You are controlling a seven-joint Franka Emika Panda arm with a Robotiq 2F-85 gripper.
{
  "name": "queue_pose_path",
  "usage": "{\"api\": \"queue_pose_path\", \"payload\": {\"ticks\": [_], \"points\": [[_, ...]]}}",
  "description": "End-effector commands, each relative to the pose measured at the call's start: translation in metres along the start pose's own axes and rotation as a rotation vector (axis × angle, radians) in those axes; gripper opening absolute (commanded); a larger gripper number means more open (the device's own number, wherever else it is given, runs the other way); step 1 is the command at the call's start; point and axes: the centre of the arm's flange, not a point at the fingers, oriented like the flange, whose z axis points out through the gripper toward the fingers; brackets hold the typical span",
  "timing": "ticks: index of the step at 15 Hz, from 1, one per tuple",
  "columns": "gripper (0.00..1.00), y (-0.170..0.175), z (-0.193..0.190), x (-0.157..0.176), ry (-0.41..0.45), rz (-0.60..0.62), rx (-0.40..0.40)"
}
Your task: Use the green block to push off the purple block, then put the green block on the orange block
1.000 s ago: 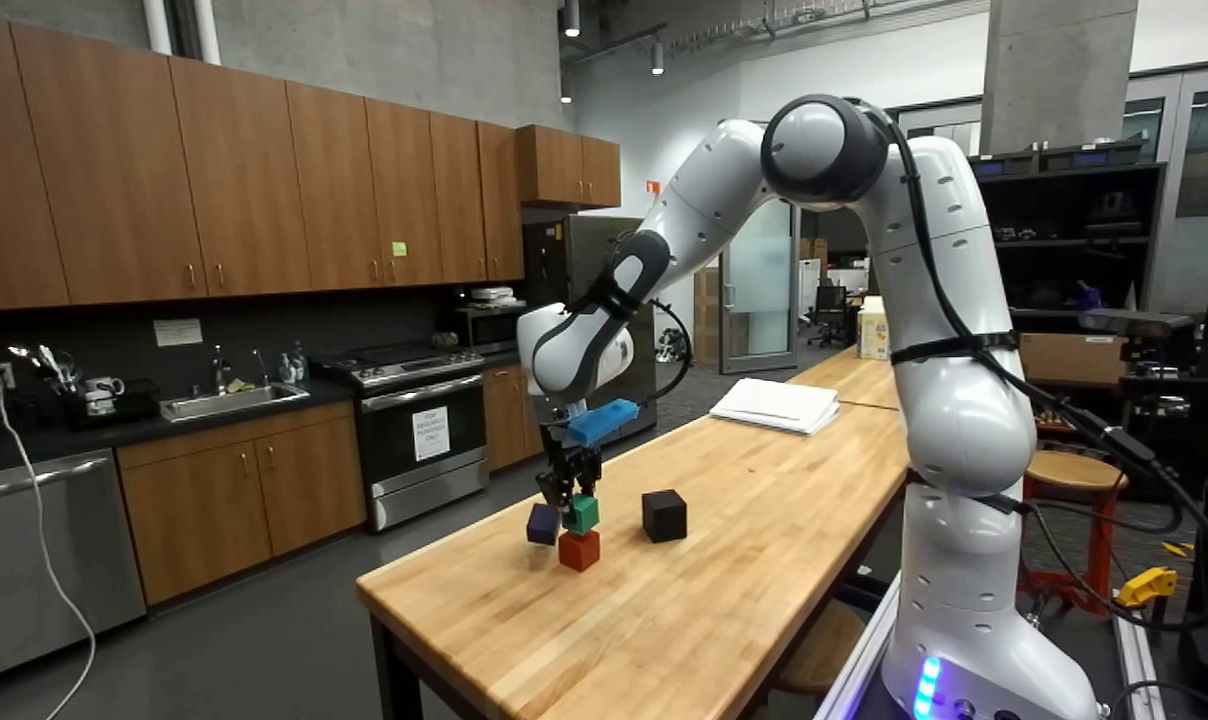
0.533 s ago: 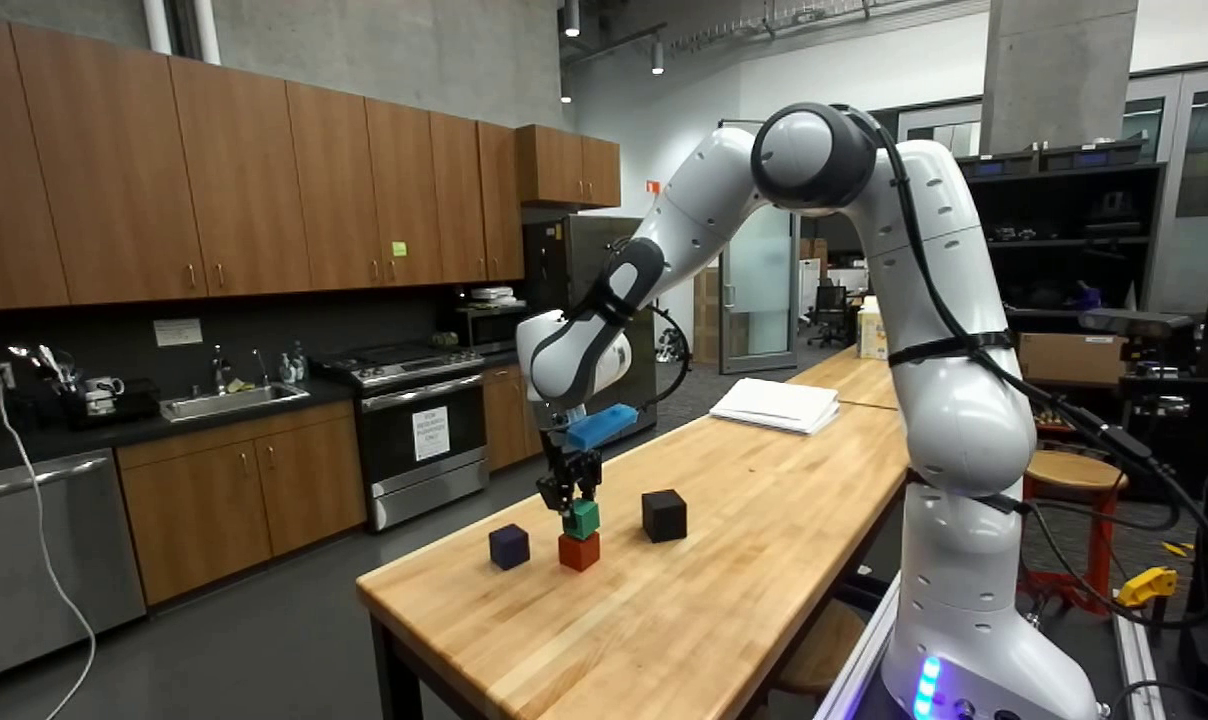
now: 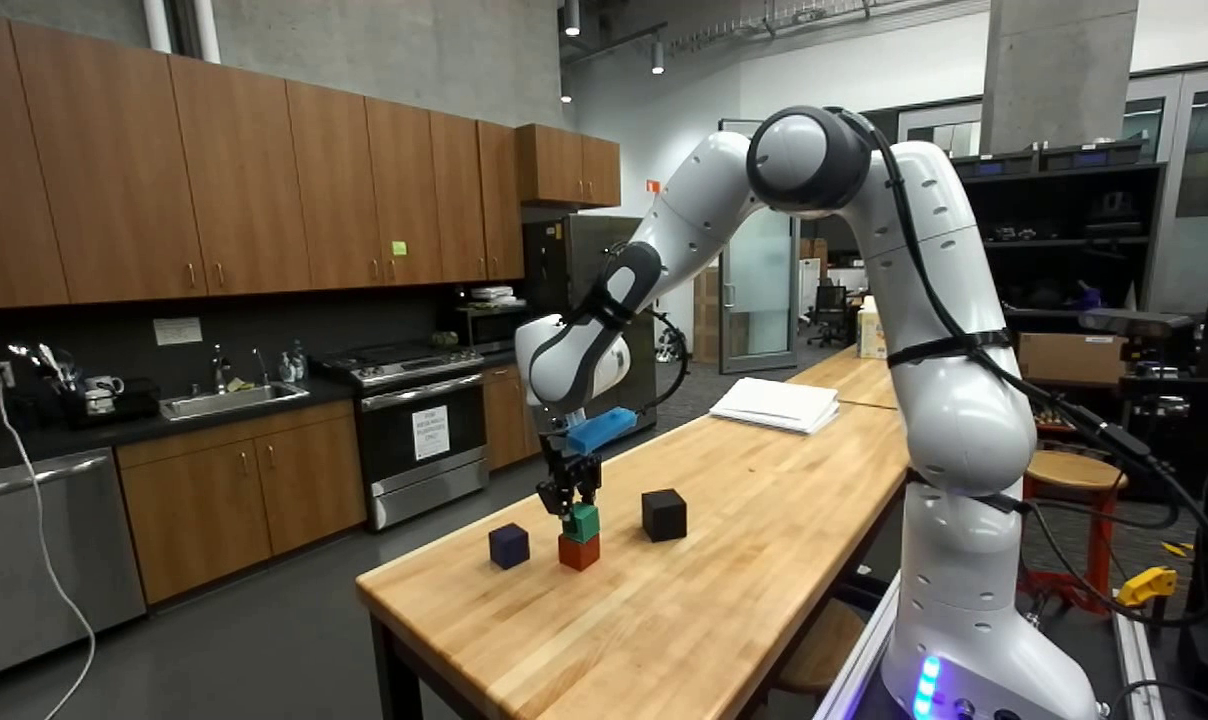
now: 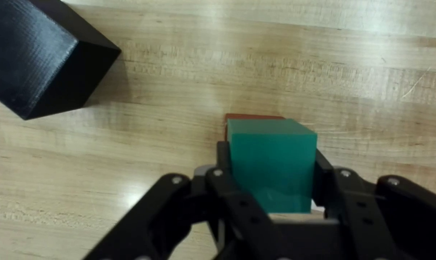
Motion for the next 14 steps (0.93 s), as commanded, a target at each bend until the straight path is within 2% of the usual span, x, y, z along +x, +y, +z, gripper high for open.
{"api": "queue_pose_path", "payload": {"ticks": [1, 9, 10, 14], "points": [[0.24, -0.003, 0.000, 0.008, 0.005, -0.020, -0.002], [0.24, -0.005, 0.001, 0.011, 0.007, -0.016, 0.006], [0.73, -0.006, 0.001, 0.011, 0.006, -0.017, 0.008], [0.77, -0.010, -0.011, 0.006, 0.020, -0.017, 0.010]]}}
